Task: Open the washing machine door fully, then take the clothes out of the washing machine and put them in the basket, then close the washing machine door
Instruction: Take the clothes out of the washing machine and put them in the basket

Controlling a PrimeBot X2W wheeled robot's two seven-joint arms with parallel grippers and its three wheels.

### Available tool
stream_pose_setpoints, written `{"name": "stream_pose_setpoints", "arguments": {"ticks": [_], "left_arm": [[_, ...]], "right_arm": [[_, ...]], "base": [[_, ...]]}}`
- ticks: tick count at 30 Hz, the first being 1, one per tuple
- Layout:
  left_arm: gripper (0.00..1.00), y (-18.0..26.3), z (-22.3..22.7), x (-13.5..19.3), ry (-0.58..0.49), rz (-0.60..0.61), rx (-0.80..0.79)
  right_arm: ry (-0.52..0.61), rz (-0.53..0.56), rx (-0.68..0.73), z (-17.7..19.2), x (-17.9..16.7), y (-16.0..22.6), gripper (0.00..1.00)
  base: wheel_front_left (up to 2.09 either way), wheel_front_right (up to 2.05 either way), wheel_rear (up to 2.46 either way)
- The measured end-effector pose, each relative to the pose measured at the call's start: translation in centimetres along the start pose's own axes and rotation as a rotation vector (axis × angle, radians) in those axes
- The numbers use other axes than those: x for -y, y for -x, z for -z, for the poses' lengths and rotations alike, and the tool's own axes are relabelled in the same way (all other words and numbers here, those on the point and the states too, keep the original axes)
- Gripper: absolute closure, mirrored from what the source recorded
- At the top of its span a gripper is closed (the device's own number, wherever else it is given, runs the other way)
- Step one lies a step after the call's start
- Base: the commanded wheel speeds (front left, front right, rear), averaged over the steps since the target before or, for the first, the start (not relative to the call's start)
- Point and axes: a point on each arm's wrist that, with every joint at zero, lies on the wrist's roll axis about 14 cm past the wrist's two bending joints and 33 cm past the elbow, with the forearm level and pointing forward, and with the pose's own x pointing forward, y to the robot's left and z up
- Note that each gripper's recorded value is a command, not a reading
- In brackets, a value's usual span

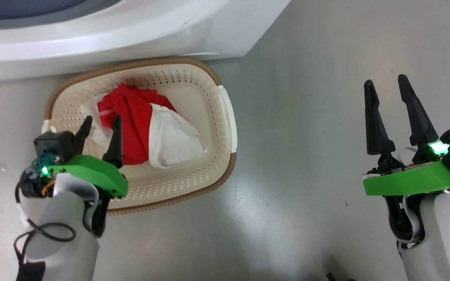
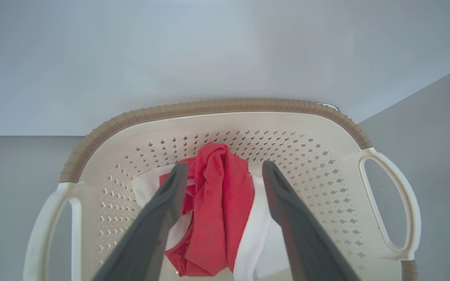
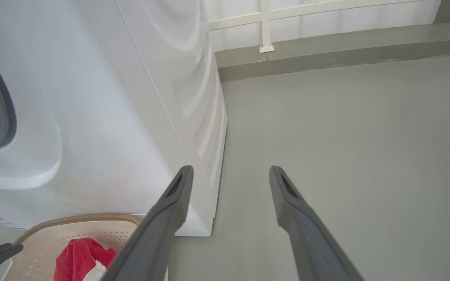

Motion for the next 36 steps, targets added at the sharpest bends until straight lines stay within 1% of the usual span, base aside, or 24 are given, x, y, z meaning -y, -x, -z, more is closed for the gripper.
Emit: {"name": "stream_pose_setpoints", "arguments": {"ticks": [6,11,24,36], "left_arm": [[0.0,1.6,-1.5,0.2,0.005,-0.002,0.049],[0.0,3.4,-4.6,0.2,0.0,-0.006,0.144],[0.0,9.7,-11.3,0.6,-0.012,-0.013,0.373],[0.0,16.2,-15.1,2.3,-0.049,0.011,0.549]], "right_arm": [[-0.001,-0.017,0.031,-1.5,-0.7,0.2,0.0],[0.015,-0.04,0.06,-3.0,-1.7,0.8,0.0],[0.011,-0.069,0.093,-5.4,-2.9,4.1,0.0],[0.024,-0.082,0.119,-7.1,-3.1,7.7,0.0]], "base": [[0.0,0.0,0.0],[0.0,0.0,0.0],[0.0,0.0,0.0],[0.0,0.0,0.0]]}}
